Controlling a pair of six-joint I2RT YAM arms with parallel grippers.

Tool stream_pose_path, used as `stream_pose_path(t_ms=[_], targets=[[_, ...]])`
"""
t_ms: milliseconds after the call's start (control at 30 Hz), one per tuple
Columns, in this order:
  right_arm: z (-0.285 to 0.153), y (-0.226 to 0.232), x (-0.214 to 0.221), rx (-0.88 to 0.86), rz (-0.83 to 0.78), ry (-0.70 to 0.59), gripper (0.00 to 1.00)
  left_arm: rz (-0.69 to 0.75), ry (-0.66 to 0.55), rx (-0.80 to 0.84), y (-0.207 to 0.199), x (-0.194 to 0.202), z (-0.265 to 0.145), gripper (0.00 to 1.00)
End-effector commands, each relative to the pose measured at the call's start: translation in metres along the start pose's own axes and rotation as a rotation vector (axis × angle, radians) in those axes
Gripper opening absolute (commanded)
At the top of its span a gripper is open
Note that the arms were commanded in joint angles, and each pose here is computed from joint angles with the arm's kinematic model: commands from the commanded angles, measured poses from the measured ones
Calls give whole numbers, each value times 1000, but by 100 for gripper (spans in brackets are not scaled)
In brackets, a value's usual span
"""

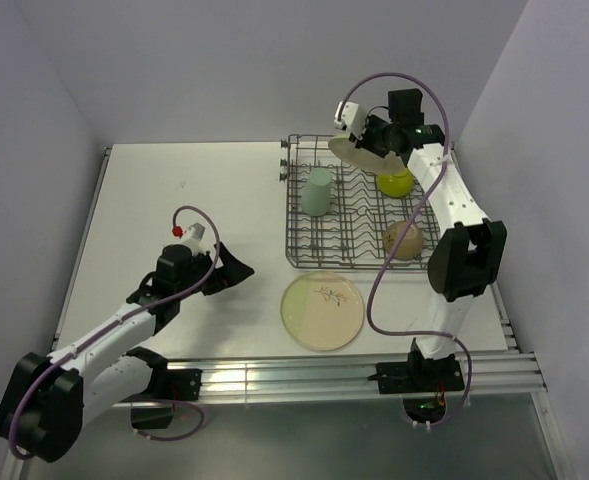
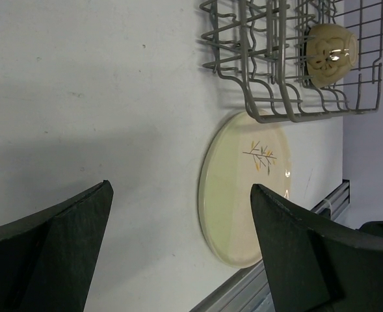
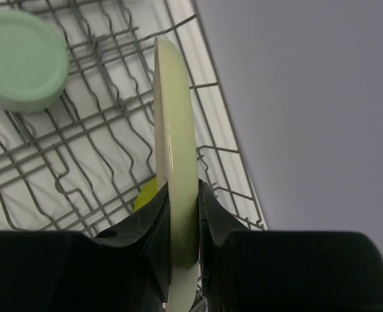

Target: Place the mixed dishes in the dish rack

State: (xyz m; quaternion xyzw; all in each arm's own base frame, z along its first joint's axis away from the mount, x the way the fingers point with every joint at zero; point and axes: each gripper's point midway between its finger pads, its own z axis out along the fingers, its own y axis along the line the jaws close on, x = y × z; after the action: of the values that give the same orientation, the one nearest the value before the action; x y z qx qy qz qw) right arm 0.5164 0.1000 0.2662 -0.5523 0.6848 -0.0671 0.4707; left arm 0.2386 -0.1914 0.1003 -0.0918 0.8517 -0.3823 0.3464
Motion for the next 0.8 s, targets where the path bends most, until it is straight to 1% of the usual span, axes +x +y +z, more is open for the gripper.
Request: stream_pose_path(t_ms=[0,133,333,600,767], targets=[[-29,-63,-39,161,-166,-96,0,35,-55,47,-13,-18,7,93],[-17,-53,-29,93,-184,-103,0,31,-47,34,-8,-16,14,93],[0,-40,-10,38,-181,-89,0,29,-21,28,-5,-12,22,93],[6,-34,-8,-14,-179,-120,0,19,-5,27,-1,-9,28,92],[8,-27,-3,-35,-170,-116,0,13,1,29,-1,-6,29,92]])
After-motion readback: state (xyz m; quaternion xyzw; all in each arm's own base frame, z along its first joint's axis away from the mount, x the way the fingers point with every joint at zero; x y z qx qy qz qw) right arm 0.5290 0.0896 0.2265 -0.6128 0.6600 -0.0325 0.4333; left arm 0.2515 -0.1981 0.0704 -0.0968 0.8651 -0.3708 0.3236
